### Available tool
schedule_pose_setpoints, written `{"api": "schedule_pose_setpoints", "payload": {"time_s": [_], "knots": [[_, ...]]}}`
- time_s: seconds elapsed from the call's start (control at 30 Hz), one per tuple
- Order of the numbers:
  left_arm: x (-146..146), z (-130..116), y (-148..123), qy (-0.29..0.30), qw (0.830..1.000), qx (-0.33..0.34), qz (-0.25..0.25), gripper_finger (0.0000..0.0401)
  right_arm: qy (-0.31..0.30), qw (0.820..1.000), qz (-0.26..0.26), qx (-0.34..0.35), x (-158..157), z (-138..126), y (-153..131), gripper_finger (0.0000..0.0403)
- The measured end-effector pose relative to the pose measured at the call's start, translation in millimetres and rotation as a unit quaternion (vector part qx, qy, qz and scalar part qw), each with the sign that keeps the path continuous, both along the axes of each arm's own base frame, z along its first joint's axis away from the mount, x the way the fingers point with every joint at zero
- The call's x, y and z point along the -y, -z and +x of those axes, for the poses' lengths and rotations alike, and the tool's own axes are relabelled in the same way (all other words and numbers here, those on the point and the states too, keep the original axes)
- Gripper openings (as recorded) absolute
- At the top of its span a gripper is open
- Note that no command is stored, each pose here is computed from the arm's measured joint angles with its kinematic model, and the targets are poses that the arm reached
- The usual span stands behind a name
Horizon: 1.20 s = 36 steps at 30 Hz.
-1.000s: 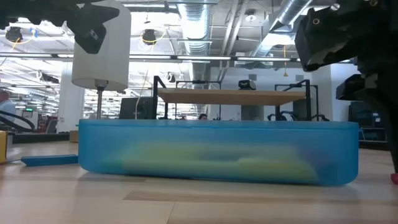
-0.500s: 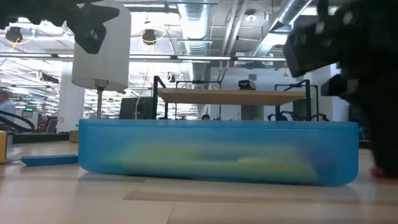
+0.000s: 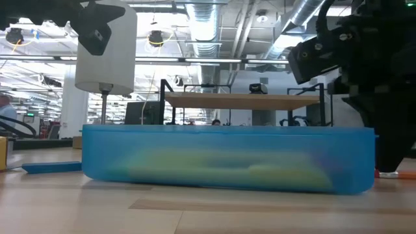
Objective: Pack school essentials
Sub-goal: Put the brown pencil into the blue supply box
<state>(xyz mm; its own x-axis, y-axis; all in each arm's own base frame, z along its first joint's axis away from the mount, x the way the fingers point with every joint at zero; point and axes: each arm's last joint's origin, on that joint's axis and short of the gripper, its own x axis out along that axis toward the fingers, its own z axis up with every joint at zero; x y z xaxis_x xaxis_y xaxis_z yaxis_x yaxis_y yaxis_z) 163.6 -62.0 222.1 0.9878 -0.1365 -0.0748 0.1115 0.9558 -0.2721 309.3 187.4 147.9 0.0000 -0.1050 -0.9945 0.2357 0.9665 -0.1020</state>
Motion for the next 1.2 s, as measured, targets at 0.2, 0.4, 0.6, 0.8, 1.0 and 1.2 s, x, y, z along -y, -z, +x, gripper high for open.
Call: {"api": "schedule_pose_setpoints", "payload": {"time_s": [0.2,0.4,0.6,0.8,1.0,1.2], "knots": [[0,0,0,0.000,1.000,0.000,0.000,0.0114,-0.003,1.000,0.014,0.003,-2,1,0,0.0049],[0,0,0,0.000,1.000,-0.001,0.000,0.0114,-0.013,0.999,0.032,0.000,-3,2,-1,0.0096],[0,0,0,0.000,1.000,-0.001,0.000,0.0114,-0.006,0.999,0.043,0.001,4,3,6,0.0092],[1,0,0,0.010,1.000,-0.001,-0.001,0.0114,0.004,0.996,0.089,0.007,14,1,23,0.0056],[1,0,0,0.010,1.000,-0.001,-0.001,0.0114,-0.002,0.996,0.089,0.001,17,-1,26,0.0011],[1,0,0,0.010,1.000,-0.001,-0.001,0.0114,0.000,0.998,0.069,-0.009,18,-3,21,0.0006]]}}
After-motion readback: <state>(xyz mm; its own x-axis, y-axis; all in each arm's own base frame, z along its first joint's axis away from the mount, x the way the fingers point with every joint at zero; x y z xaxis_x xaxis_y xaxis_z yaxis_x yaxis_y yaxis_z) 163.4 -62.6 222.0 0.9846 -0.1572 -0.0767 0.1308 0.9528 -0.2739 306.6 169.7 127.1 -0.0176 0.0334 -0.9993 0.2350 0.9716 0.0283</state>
